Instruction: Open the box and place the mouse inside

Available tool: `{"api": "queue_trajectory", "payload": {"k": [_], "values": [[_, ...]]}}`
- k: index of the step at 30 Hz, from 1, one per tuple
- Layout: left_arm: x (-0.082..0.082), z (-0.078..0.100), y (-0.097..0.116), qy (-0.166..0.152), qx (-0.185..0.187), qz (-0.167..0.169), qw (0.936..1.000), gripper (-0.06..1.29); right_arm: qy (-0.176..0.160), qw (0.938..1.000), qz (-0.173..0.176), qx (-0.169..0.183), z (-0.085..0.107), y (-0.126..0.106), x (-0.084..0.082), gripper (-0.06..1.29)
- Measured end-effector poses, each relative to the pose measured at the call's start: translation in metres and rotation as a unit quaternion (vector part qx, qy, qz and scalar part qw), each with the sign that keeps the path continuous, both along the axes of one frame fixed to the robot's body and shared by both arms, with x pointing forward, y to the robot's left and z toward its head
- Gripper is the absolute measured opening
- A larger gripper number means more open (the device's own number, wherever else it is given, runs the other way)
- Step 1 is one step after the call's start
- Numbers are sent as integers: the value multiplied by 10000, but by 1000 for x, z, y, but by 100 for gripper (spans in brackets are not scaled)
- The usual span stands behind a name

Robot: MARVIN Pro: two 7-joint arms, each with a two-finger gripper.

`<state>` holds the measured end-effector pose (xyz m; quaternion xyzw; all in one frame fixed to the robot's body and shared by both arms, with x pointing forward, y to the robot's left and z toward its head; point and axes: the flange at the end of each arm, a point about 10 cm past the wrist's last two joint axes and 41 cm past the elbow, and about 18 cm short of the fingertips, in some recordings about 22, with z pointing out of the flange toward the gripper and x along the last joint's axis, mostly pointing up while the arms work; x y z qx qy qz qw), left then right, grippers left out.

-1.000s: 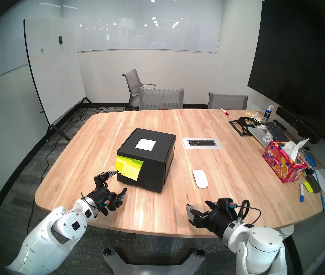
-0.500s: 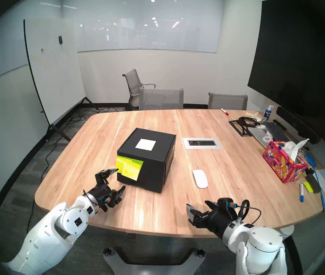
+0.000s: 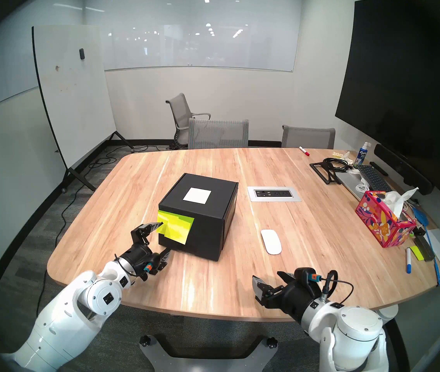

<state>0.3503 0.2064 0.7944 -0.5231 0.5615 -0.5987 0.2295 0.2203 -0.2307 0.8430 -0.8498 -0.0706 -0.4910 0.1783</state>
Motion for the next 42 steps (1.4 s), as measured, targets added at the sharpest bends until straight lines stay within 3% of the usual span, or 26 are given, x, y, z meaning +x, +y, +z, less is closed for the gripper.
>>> {"api": "queue_trajectory", "payload": {"k": [16, 42], "values": [[4, 12, 24, -154, -28, -153, 9998, 127, -1, 10000, -1, 4, 0, 0, 0, 123], [-1, 14, 30, -103, -142, -160, 9997, 127, -2, 10000, -3, 5, 0, 0, 0, 123]]}}
